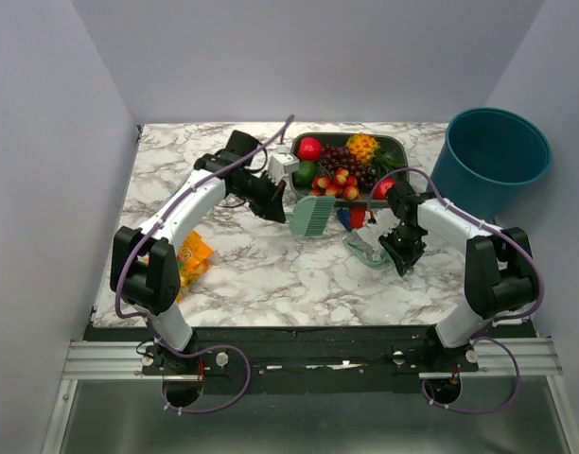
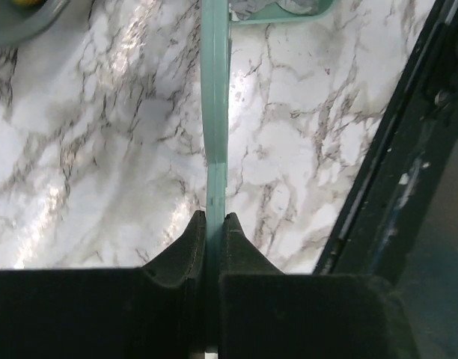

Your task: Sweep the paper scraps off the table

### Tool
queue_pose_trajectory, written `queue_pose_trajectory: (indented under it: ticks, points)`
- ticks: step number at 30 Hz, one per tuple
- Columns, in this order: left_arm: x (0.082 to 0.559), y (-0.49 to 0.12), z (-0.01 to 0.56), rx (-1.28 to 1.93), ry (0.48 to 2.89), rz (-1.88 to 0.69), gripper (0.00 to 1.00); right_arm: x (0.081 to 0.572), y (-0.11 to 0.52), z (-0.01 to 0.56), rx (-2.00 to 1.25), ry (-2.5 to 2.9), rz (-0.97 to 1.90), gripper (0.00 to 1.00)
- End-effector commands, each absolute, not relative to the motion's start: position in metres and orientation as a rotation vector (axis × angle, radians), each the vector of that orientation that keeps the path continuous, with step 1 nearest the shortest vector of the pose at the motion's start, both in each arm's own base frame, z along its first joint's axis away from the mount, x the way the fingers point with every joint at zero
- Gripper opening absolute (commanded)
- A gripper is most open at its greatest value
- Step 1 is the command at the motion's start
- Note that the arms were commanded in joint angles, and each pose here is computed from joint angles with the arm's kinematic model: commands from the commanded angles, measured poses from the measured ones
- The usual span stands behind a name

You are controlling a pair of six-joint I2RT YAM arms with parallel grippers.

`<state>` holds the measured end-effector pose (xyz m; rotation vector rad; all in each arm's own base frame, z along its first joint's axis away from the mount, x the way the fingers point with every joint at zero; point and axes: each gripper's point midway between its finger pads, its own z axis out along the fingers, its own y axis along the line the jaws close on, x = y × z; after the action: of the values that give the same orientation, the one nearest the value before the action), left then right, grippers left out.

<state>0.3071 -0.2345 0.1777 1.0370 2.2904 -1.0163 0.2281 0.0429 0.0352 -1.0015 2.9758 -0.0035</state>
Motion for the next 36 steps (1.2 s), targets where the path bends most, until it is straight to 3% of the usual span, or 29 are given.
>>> queue_pose_trajectory:
  ticks: [1, 11, 19, 26, 36]
  points:
    - [0.322, -0.262, 0.180, 1.328, 1.954, -0.777, 0.00, 0.223, 0.042, 0.027, -1.039, 3.011, -0.005, 0.01]
    - [0.361, -0.302, 0.179, 1.256, 1.841, -0.692, 0.00, 0.216, 0.038, 0.031, -1.058, 3.000, -0.020, 0.00]
    - [0.363, -0.331, 0.155, 1.301, 1.838, -0.712, 0.00, 0.212, 0.039, 0.032, -1.047, 3.005, -0.003, 0.01]
    - [0.369, -0.356, 0.137, 1.183, 1.959, -0.810, 0.00, 0.212, 0.038, 0.031, -1.046, 3.010, -0.005, 0.01]
    - [0.307, -0.376, 0.138, 1.249, 2.031, -1.057, 0.00, 0.212, 0.038, 0.030, -1.028, 3.016, -0.005, 0.00]
